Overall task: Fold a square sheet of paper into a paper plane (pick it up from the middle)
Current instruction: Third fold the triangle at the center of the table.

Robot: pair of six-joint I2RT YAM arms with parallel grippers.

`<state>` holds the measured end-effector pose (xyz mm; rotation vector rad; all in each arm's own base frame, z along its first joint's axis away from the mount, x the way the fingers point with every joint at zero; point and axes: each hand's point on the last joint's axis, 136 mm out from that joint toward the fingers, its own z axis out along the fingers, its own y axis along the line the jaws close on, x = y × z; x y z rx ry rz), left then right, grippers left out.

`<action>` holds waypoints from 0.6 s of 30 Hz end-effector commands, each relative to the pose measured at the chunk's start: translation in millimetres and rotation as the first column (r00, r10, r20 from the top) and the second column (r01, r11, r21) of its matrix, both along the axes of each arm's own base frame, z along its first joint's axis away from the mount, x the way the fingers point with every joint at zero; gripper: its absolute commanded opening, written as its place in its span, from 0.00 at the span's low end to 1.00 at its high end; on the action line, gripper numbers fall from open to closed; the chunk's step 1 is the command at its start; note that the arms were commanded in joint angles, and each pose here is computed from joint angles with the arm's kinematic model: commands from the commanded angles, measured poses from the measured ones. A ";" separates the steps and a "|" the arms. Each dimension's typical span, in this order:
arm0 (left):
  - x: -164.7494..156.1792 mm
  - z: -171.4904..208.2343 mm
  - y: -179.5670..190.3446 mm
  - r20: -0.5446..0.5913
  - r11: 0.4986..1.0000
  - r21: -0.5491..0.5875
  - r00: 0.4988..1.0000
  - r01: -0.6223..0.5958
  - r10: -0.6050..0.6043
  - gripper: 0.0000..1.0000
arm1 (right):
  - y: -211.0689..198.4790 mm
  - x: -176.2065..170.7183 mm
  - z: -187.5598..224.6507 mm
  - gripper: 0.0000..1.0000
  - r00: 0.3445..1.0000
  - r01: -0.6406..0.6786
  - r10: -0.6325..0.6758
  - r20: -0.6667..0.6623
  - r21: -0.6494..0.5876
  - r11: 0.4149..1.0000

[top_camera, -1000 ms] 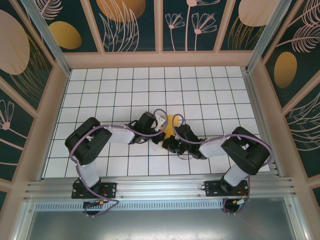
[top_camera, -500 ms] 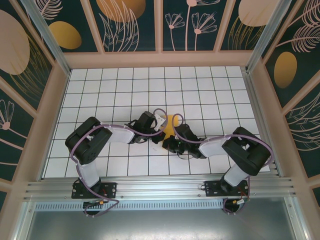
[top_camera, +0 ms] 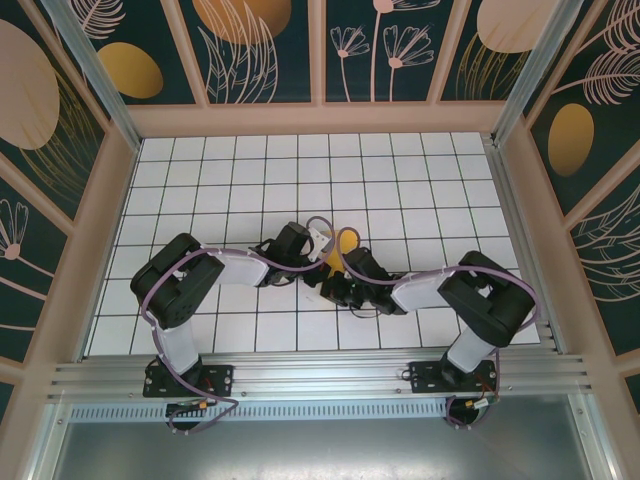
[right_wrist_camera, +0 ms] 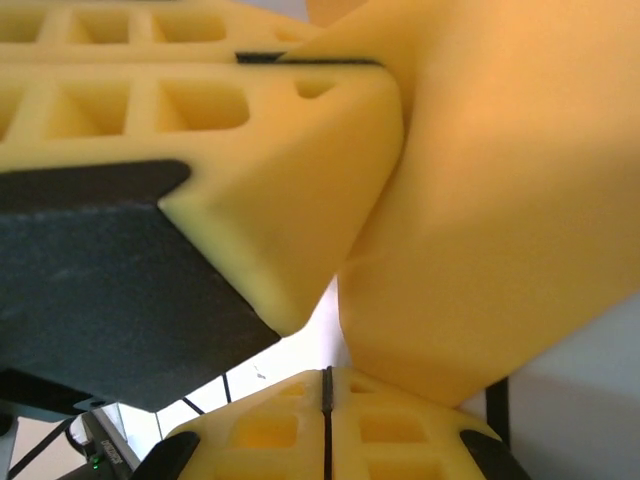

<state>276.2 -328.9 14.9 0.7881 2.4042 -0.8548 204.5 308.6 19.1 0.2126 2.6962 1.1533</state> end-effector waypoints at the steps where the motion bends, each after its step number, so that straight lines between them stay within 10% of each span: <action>1: -14.1 -27.8 24.9 -0.105 0.992 0.120 0.993 -0.040 0.053 0.11 | -15.5 10.3 18.5 0.11 0.996 0.042 -0.039 0.078 -0.039 0.998; 9: 7.9 17.1 13.2 -0.036 0.994 0.070 0.995 -0.085 0.088 0.39 | -75.2 42.7 45.5 0.14 0.975 0.164 -0.158 0.158 -0.022 0.986; 18: 25.4 64.2 23.2 0.051 0.979 0.035 0.979 -0.199 0.197 0.60 | -47.8 66.4 60.3 0.14 0.979 0.076 -0.081 0.185 0.032 0.997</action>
